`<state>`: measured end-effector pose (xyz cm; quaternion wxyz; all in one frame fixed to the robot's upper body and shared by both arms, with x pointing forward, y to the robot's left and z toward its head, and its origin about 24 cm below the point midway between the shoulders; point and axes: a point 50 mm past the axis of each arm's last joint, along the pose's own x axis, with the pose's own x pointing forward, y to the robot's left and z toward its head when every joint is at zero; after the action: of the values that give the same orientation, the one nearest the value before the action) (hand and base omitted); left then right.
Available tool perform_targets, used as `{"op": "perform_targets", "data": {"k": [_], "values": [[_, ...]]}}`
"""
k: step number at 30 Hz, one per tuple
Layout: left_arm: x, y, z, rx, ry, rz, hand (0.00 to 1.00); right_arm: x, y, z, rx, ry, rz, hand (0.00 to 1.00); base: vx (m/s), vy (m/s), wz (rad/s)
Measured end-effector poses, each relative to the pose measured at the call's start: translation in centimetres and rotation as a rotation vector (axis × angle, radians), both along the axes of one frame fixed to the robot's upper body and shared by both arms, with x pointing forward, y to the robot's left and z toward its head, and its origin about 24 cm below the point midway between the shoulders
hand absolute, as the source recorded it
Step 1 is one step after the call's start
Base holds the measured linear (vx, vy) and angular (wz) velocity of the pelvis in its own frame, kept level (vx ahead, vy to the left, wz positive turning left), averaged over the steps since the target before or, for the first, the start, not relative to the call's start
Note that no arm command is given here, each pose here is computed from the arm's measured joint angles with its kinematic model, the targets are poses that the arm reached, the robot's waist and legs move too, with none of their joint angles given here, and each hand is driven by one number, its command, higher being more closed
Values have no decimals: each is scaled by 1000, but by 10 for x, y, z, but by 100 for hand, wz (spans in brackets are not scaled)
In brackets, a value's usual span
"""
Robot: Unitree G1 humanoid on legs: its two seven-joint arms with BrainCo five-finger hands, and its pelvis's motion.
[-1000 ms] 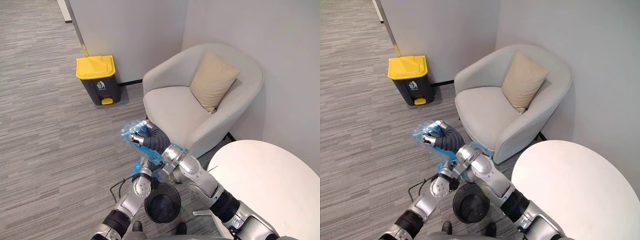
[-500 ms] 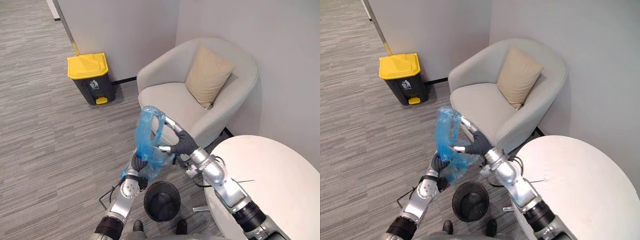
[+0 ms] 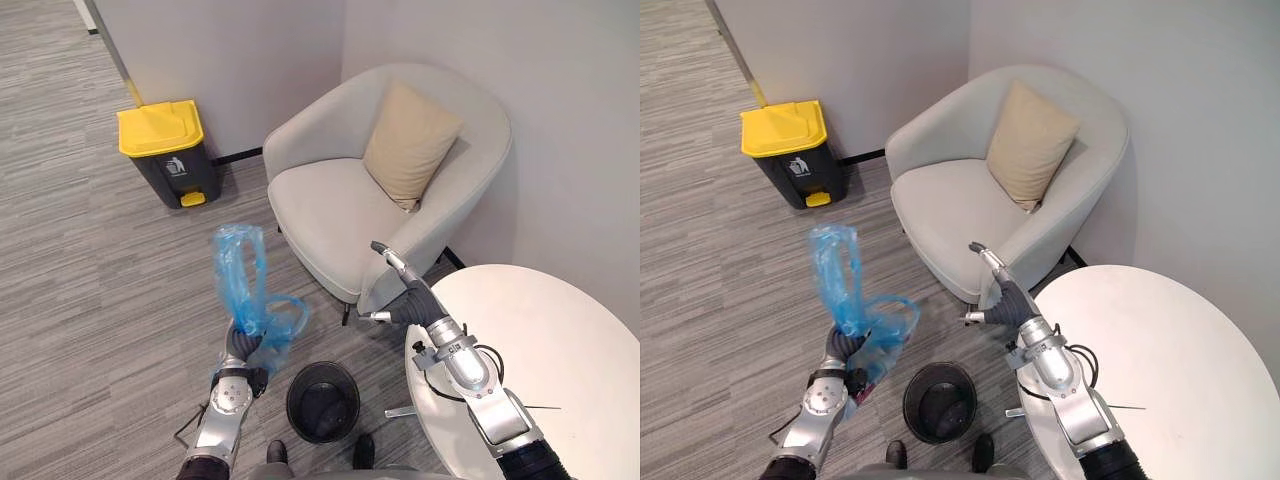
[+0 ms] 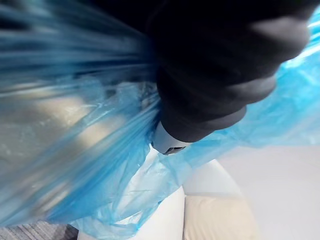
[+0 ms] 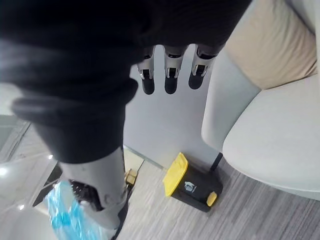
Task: Gather rubbish on tea table into small bin, then transfer packed bag to large trash can.
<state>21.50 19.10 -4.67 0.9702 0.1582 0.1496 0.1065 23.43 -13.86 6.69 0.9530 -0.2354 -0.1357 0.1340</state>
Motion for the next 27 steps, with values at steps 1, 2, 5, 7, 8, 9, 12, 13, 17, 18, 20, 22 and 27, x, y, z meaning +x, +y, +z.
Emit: {"op": "perform_targets", "data": {"k": [1,2,5,7,8,9,12,13,17,18,20,22,27], "values": [[-2,3,-3,-6,14,14,100,-2,-7,-11,32,46,-54,0,0,0,0],[-3,5,-4,-8,22,20,100,-2,-10,-16,43,72,-78,0,0,0,0],[-12,14,-13,-30,66,59,100,-7,-30,-53,133,243,-224,0,0,0,0],[-23,20,-23,-52,123,80,100,-17,-46,-81,208,379,-339,0,6,15,0],[-26,21,-25,-55,133,84,100,-19,-48,-86,219,400,-360,0,0,0,0],[-30,22,-29,-63,156,85,100,-22,-51,-94,240,438,-393,0,0,0,0],[-42,27,-40,-80,221,98,100,-29,-54,-109,288,508,-437,0,0,0,0],[-45,27,-44,-83,241,102,100,-32,-54,-113,299,531,-447,0,0,0,0],[-57,28,-55,-109,310,112,100,-42,-54,-132,295,626,-475,0,0,0,0],[-58,28,-57,-110,318,113,100,-43,-54,-134,295,635,-476,0,0,0,0],[-62,28,-61,-114,345,114,100,-47,-53,-140,298,670,-484,0,0,0,0],[-66,27,-65,-124,372,106,100,-52,-52,-148,295,707,-492,0,0,0,0],[-76,26,-73,-129,417,112,100,-57,-52,-155,288,747,-498,0,0,0,0]]}}
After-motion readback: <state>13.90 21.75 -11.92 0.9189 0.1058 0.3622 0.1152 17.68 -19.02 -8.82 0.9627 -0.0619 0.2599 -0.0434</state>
